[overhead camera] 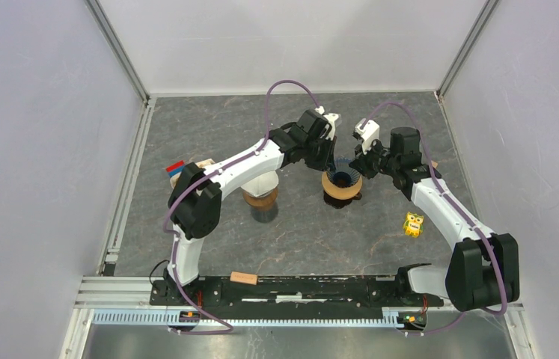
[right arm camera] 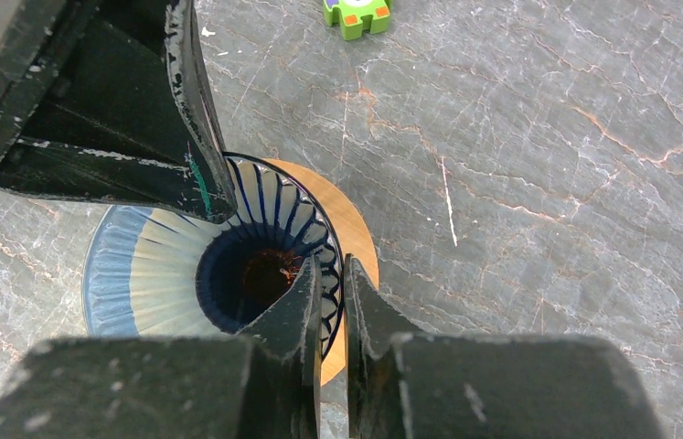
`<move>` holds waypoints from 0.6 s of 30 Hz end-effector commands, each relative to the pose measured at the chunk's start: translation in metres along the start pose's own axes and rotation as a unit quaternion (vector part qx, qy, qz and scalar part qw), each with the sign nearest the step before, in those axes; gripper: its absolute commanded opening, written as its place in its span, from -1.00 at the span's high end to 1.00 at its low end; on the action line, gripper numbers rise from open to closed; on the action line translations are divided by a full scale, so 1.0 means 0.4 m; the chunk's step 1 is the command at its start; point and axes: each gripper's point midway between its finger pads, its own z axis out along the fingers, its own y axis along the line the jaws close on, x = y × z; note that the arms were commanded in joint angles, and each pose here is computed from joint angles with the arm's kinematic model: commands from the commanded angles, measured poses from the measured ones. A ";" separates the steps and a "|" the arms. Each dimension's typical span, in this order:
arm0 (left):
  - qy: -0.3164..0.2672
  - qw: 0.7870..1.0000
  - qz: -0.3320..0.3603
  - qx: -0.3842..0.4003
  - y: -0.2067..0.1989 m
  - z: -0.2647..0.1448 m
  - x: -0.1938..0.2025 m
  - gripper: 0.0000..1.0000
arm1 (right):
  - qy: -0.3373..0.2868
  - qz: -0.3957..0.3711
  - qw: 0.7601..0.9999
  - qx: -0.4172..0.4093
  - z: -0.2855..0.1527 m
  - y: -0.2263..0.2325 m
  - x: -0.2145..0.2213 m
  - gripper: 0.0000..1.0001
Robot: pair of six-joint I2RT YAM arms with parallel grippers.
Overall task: Place the coffee filter in the dripper
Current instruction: Place the coffee dripper in the dripper holder.
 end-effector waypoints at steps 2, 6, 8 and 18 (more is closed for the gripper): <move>0.107 0.990 0.092 0.028 -0.058 0.065 0.188 0.93 | 0.121 0.015 0.992 -0.021 0.007 0.040 0.169 0.84; 0.090 0.990 0.100 0.028 -0.072 0.038 0.147 0.86 | 0.105 0.004 0.994 -0.011 -0.007 0.015 0.100 0.69; 0.085 0.991 0.101 0.029 -0.077 0.031 0.133 0.85 | 0.099 0.000 0.995 -0.010 -0.013 0.009 0.072 0.59; 0.083 0.991 0.098 0.031 -0.081 0.026 0.115 0.64 | 0.088 -0.008 0.996 0.006 -0.035 -0.014 0.008 0.30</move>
